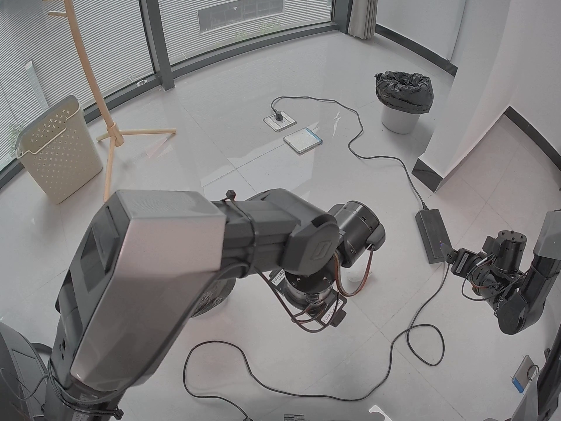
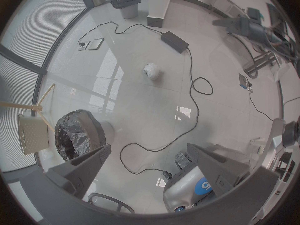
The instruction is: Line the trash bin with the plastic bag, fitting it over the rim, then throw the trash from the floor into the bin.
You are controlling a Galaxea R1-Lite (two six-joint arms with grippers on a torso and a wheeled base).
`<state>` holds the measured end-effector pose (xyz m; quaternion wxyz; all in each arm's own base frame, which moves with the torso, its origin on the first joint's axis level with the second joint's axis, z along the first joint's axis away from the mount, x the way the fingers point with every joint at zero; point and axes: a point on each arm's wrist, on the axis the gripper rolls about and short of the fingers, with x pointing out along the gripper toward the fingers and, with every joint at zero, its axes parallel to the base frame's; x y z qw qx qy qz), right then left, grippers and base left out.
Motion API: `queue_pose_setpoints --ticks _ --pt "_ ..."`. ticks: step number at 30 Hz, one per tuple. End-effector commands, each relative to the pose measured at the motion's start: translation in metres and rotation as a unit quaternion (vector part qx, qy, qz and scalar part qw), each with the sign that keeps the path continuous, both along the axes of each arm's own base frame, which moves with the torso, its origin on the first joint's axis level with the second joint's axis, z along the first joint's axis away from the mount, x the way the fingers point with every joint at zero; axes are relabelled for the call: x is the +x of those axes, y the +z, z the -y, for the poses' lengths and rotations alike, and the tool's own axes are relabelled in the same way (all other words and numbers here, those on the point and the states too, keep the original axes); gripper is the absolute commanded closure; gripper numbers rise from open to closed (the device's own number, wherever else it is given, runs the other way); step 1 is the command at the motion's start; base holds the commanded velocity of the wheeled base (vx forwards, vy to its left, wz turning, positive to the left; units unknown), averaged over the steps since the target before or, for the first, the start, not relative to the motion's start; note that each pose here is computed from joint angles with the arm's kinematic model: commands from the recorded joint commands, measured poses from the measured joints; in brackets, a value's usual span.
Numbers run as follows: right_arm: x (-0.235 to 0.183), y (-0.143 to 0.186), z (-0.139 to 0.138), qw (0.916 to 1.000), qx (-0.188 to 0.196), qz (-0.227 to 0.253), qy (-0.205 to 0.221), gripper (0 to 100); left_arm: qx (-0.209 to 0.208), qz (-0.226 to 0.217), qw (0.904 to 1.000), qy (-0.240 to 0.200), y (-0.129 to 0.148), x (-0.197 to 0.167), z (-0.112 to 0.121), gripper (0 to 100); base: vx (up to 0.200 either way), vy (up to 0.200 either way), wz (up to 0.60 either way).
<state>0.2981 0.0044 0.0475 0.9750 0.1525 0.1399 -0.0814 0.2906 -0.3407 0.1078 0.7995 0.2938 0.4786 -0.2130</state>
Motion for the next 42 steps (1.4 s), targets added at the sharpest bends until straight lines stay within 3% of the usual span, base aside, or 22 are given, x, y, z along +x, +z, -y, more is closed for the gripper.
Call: queue_pose_setpoints --ticks 1,7,12,15,17,21,23,24,27,30,37,42 --pt "0.012 -0.012 0.002 0.9999 0.002 -0.009 0.006 0 0.005 -0.004 0.9999 -0.010 -0.006 -0.006 0.006 0 0.200 0.000 0.00" --pt "0.023 -0.034 0.002 0.9994 0.002 -0.032 0.007 0 0.005 -0.005 1.0000 -0.007 -0.006 -0.005 0.006 0 0.200 0.000 0.00" --pt "0.027 -0.062 -0.010 0.9968 0.032 -0.072 0.014 0 0.011 -0.010 0.9999 -0.003 -0.015 -0.002 0.006 0 0.080 0.000 0.00" --pt "0.037 -0.061 -0.015 0.9963 0.066 -0.055 0.009 0 0.008 -0.011 0.9999 -0.001 -0.014 0.000 0.005 0 0.000 0.000 0.00" --pt "0.058 -0.054 -0.016 0.9960 0.090 -0.007 0.001 0 0.006 -0.008 1.0000 -0.001 -0.016 0.001 0.006 0 0.000 0.000 0.00" --pt "0.085 -0.050 -0.015 0.9965 0.069 0.043 -0.018 0 0.008 -0.011 0.9999 0.000 -0.019 0.001 0.006 0 0.000 0.000 0.00" --pt "0.112 -0.051 -0.015 0.9962 0.026 0.081 -0.021 0 0.004 -0.012 0.9999 0.006 -0.020 0.001 0.007 0 0.000 0.000 0.00" --pt "0.113 -0.051 -0.015 0.9961 0.024 0.082 -0.021 0 0.004 -0.012 0.9999 0.006 -0.020 0.001 0.007 0 0.000 0.000 0.00" --pt "0.149 -0.074 -0.014 0.9937 -0.024 0.109 -0.014 0 0.001 -0.011 0.9999 0.012 -0.019 0.000 0.007 0 0.000 0.000 0.00" --pt "0.173 -0.094 -0.011 0.9915 -0.043 0.122 -0.016 0 0.000 -0.011 0.9999 0.013 -0.019 0.000 0.007 0 0.000 0.000 0.00" --pt "0.202 -0.113 -0.016 0.9961 -0.030 0.082 -0.013 0 0.002 -0.012 0.9999 0.011 -0.021 -0.002 0.009 0 0.000 0.000 0.00" --pt "0.199 -0.101 -0.032 0.9994 0.029 0.010 -0.014 0 0.002 -0.015 0.9998 0.010 -0.023 -0.001 0.010 0 0.000 0.000 0.00"
